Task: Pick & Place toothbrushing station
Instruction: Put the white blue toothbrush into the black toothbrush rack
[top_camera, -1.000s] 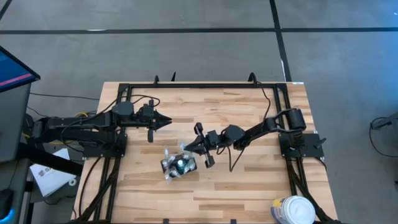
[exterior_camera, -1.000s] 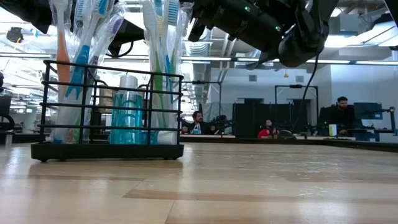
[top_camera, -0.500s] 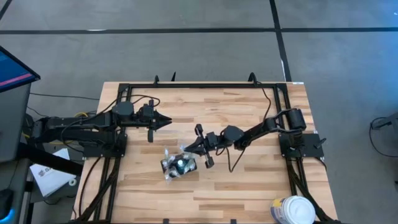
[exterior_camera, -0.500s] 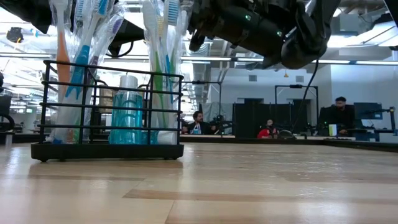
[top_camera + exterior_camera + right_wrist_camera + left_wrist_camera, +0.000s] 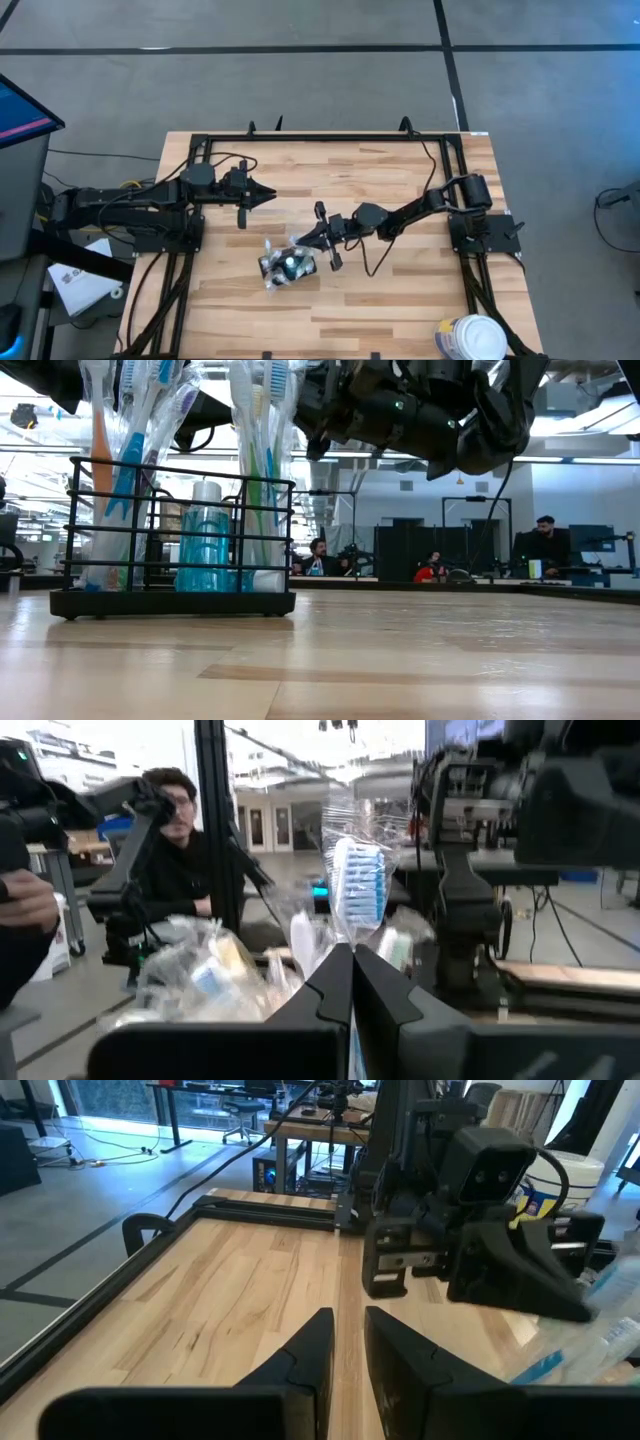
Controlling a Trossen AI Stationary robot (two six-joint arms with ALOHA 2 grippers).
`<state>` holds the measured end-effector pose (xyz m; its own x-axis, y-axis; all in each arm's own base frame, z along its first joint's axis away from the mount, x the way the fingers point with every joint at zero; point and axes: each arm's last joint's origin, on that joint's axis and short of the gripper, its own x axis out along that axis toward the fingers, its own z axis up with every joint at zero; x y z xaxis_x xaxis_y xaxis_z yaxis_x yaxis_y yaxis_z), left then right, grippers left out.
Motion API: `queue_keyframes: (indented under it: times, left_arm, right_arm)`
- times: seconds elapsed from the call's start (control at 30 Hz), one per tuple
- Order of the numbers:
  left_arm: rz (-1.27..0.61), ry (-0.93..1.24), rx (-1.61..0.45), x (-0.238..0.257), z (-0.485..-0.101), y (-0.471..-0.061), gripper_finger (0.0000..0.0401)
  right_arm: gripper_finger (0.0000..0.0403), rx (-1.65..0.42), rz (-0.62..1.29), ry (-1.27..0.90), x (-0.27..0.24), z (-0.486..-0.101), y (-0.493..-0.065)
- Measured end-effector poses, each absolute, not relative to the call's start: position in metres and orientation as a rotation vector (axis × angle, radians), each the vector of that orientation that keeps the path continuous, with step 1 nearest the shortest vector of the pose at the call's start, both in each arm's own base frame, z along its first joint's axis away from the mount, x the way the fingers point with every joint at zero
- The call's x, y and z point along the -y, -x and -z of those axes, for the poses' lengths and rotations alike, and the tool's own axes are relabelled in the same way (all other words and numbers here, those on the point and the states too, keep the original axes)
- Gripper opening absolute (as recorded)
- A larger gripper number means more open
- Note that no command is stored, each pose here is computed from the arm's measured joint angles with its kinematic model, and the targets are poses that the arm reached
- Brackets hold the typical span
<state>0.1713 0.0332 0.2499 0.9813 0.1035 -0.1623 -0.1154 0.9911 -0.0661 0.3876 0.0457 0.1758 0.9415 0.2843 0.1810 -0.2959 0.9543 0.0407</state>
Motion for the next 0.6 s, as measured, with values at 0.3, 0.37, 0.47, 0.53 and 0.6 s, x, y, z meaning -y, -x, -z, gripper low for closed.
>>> queue_keyframes:
  times: [0.3, 0.37, 0.47, 0.53, 0.6]
  left_arm:
    - [-0.110, 0.075, -0.159, -0.033, -0.250, -0.171, 0.0053]
    - [-0.110, 0.075, -0.159, -0.033, -0.250, -0.171, 0.0053]
    - [-0.110, 0.075, -0.160, -0.033, -0.250, -0.171, 0.0053]
    - [-0.110, 0.075, -0.160, -0.033, -0.248, -0.171, 0.0053]
    - [-0.112, 0.078, -0.175, -0.033, -0.243, -0.171, 0.0053]
  right_arm:
    - [0.0000, 0.068, -0.283, -0.067, -0.042, -0.166, -0.389]
    - [0.0000, 0.054, -0.281, -0.067, -0.042, -0.164, -0.389]
    - [0.0000, 0.048, -0.281, -0.068, -0.042, -0.164, -0.390]
    - [0.0000, 0.036, -0.280, -0.068, -0.042, -0.162, -0.390]
    - [0.0000, 0.005, -0.277, -0.070, -0.041, -0.160, -0.390]
